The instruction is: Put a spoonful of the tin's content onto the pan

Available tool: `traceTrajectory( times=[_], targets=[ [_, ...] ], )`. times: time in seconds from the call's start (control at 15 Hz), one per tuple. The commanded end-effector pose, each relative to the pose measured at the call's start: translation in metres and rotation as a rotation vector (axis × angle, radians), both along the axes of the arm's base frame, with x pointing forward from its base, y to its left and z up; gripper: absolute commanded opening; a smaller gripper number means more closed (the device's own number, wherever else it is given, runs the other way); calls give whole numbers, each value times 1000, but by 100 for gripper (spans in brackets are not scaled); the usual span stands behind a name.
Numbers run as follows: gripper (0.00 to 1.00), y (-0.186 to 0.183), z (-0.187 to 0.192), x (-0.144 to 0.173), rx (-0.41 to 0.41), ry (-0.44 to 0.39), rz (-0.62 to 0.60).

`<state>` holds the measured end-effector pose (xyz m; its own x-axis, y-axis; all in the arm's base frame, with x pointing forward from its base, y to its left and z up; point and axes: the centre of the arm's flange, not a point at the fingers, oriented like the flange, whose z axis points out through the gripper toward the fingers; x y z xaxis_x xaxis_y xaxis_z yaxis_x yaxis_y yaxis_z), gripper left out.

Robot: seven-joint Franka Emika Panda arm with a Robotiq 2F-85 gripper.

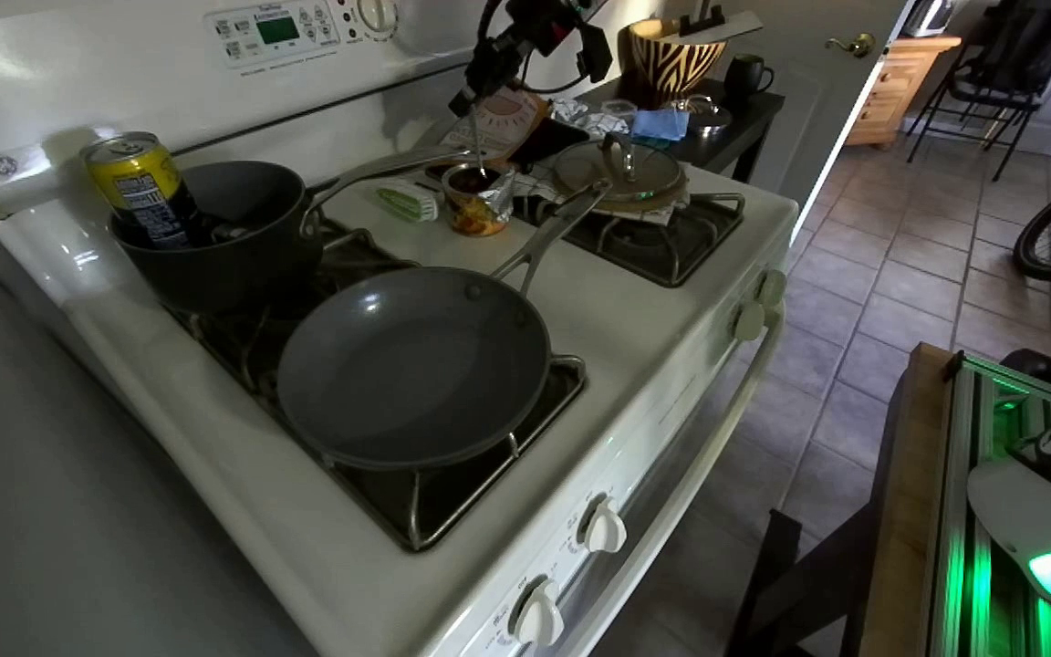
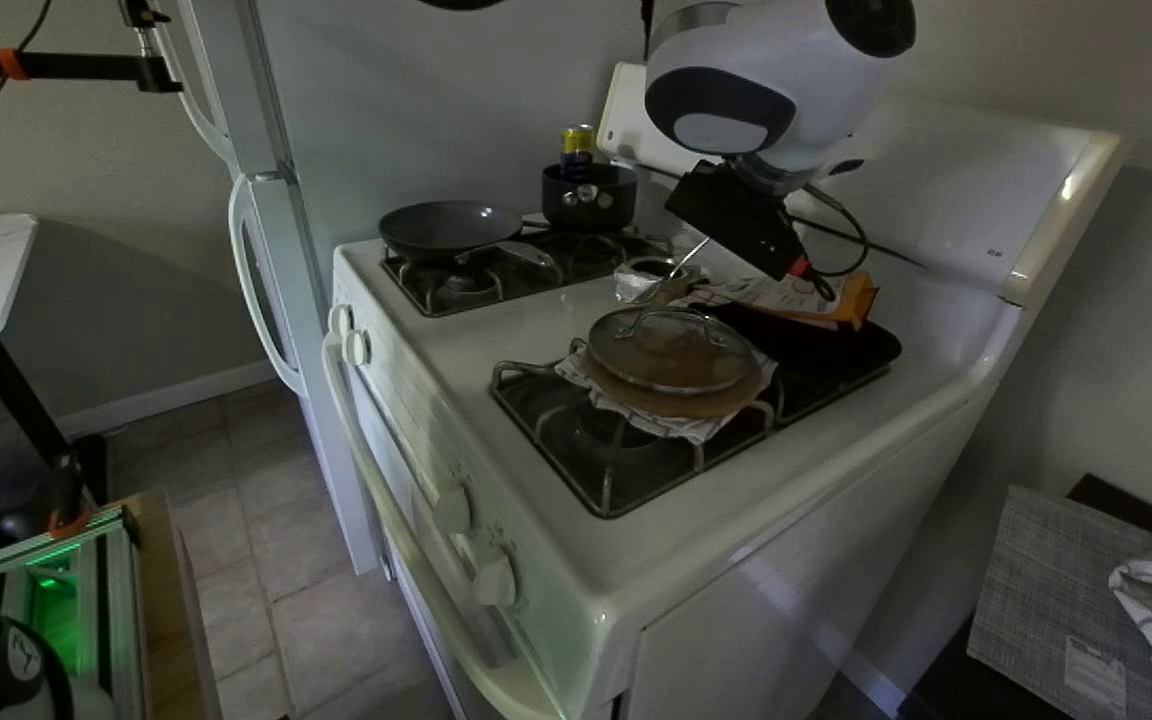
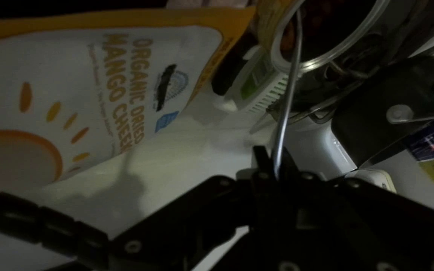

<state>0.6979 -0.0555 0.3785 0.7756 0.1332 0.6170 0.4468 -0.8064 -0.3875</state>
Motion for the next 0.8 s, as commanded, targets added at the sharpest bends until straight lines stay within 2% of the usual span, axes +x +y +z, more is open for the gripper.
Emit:
traceTrajectory(
  times=[0.0, 0.2, 0.73],
  targets=[
    [2, -7, -16, 10, 100, 72, -63],
    [2, -10, -24, 14, 170, 101, -104],
    [2, -15, -28, 18, 304, 103, -156]
  ],
)
